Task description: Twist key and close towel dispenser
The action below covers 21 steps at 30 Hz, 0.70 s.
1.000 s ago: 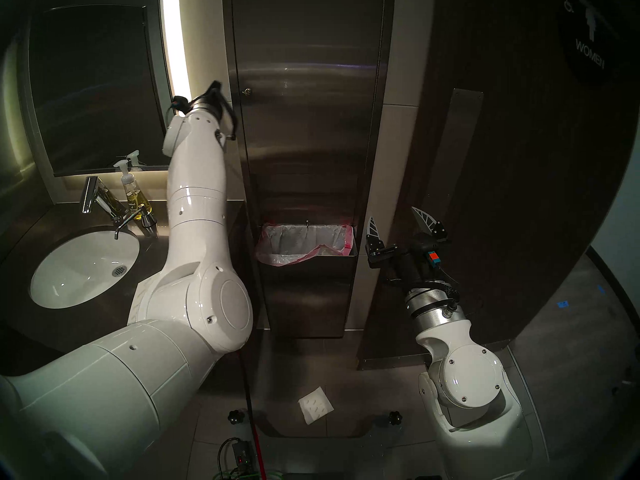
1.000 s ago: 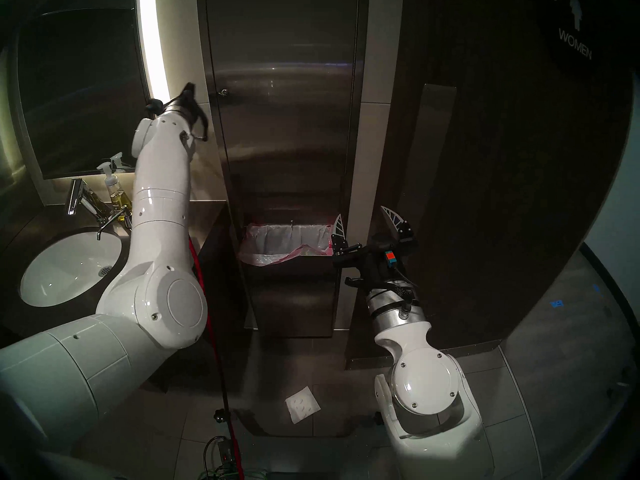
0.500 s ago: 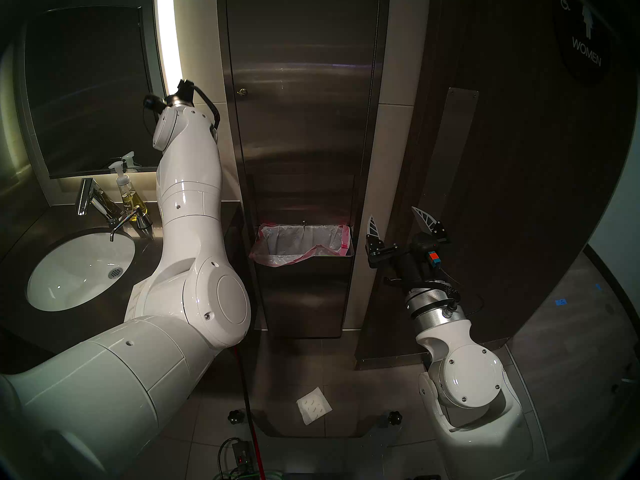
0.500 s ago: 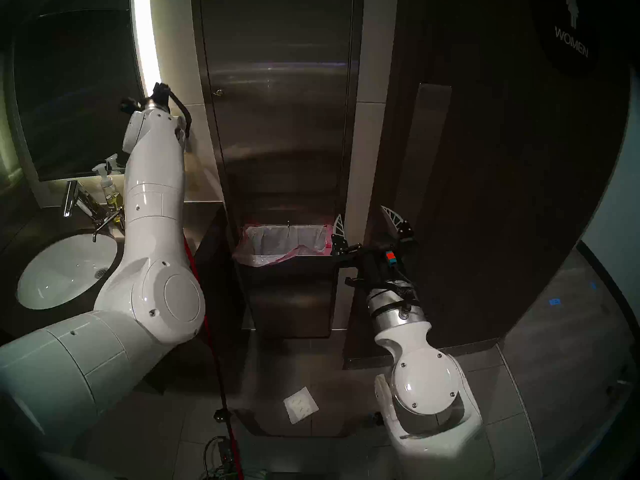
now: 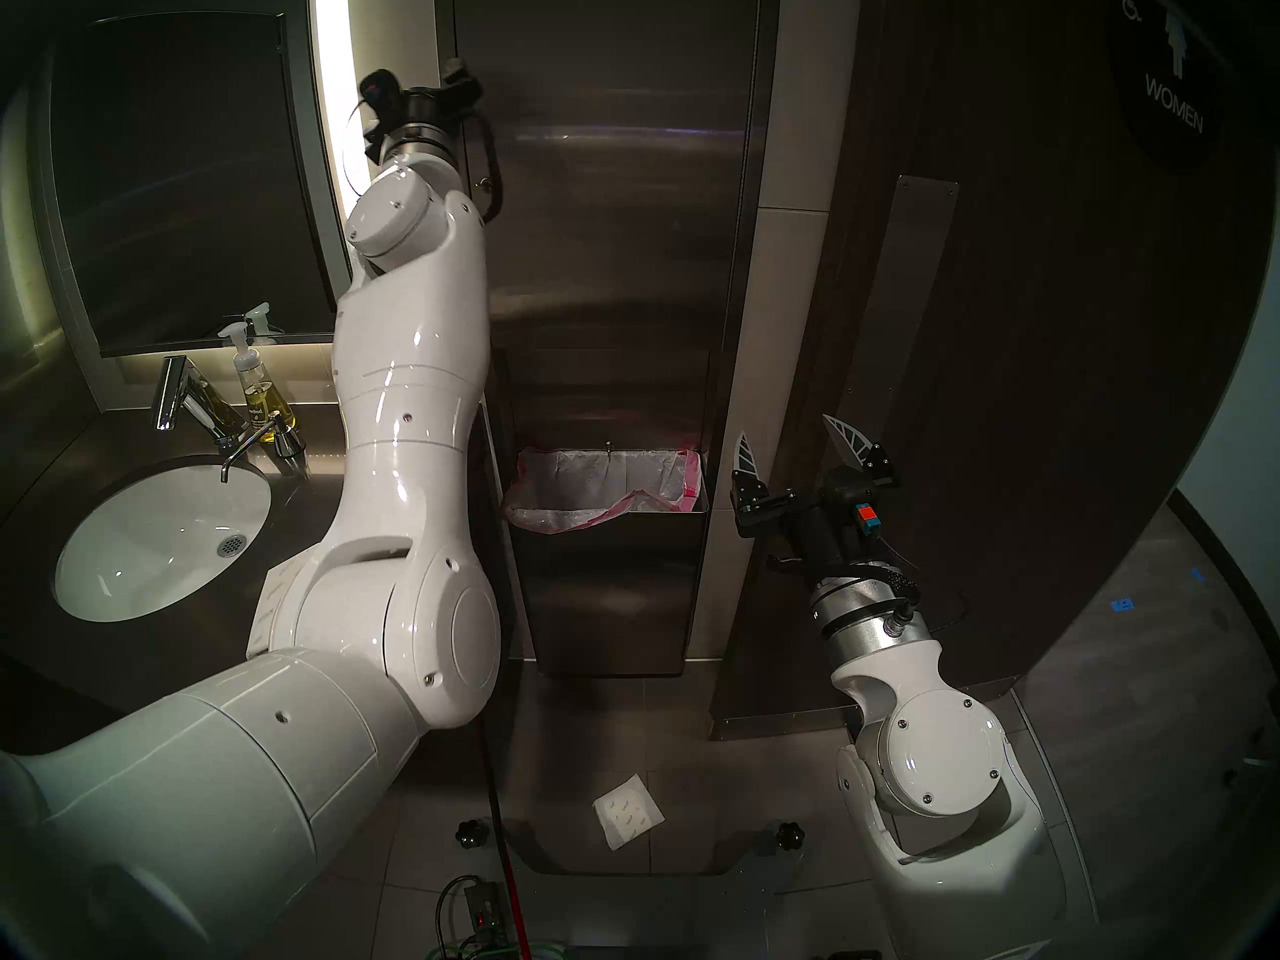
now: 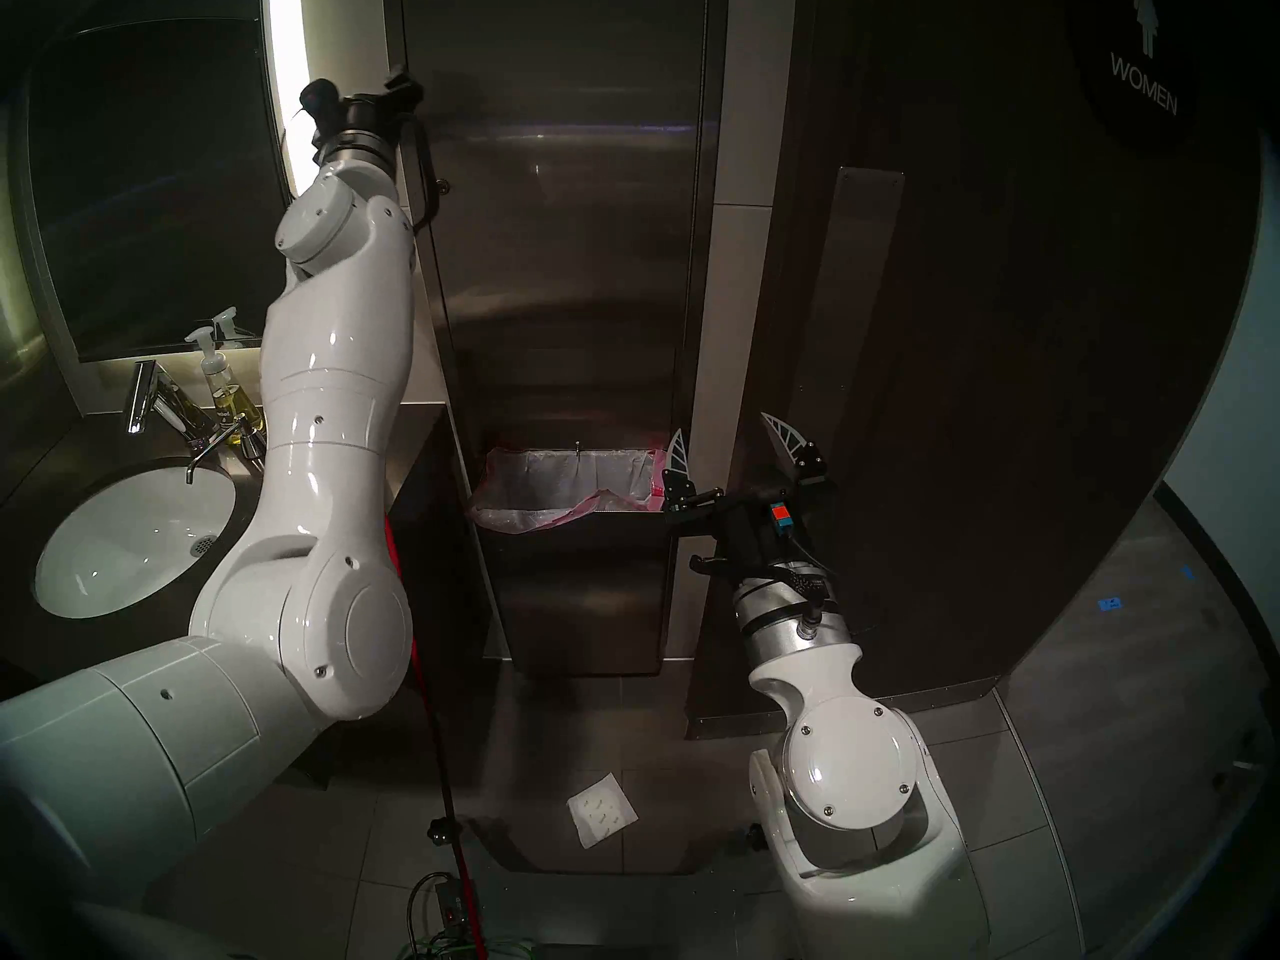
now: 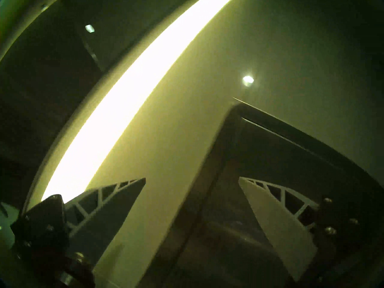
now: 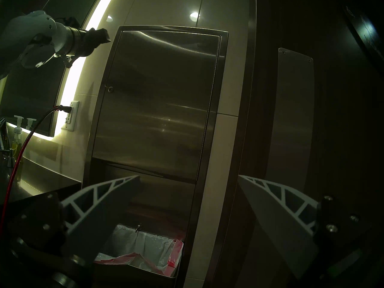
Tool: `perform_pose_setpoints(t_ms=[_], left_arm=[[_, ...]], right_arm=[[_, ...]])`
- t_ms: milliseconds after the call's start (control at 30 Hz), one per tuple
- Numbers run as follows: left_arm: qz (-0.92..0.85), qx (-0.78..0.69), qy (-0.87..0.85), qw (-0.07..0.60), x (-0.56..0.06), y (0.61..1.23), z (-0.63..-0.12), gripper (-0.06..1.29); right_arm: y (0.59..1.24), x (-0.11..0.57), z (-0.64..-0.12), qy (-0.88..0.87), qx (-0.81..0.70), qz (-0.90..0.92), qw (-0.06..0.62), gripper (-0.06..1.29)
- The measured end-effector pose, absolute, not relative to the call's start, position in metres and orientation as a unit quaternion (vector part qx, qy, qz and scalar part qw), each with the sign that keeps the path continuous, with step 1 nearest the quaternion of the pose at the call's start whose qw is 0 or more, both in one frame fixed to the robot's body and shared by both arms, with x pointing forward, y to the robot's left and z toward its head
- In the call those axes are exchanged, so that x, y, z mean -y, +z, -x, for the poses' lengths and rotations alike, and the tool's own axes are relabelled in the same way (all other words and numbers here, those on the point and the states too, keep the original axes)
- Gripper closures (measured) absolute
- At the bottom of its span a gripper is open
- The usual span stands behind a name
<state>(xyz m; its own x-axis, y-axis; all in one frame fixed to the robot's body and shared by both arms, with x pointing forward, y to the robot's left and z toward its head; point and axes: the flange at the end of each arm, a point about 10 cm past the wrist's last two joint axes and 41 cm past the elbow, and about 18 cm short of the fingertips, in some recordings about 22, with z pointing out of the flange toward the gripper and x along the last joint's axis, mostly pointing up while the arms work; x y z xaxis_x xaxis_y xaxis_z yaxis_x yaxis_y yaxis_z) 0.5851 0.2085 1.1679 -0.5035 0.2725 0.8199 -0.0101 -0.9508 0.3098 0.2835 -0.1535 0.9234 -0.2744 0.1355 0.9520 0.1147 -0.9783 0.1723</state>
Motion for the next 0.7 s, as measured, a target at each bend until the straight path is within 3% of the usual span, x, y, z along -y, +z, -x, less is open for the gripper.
perform_pose_setpoints(t_ms=[300,700], left_arm=[[-0.520,0.030,0.854,0.002,-0.188,1.112,-0.578,0.02],[-0.479,0.187,0.852,-0.096,-0.215,1.076,-0.540,0.02]], right_arm=[[0.923,0.154,-0.284,0.792,-0.104,-0.602,0.006,-0.01],[0.924,0.154,-0.284,0.792,-0.104,-0.601,0.007,-0.01]])
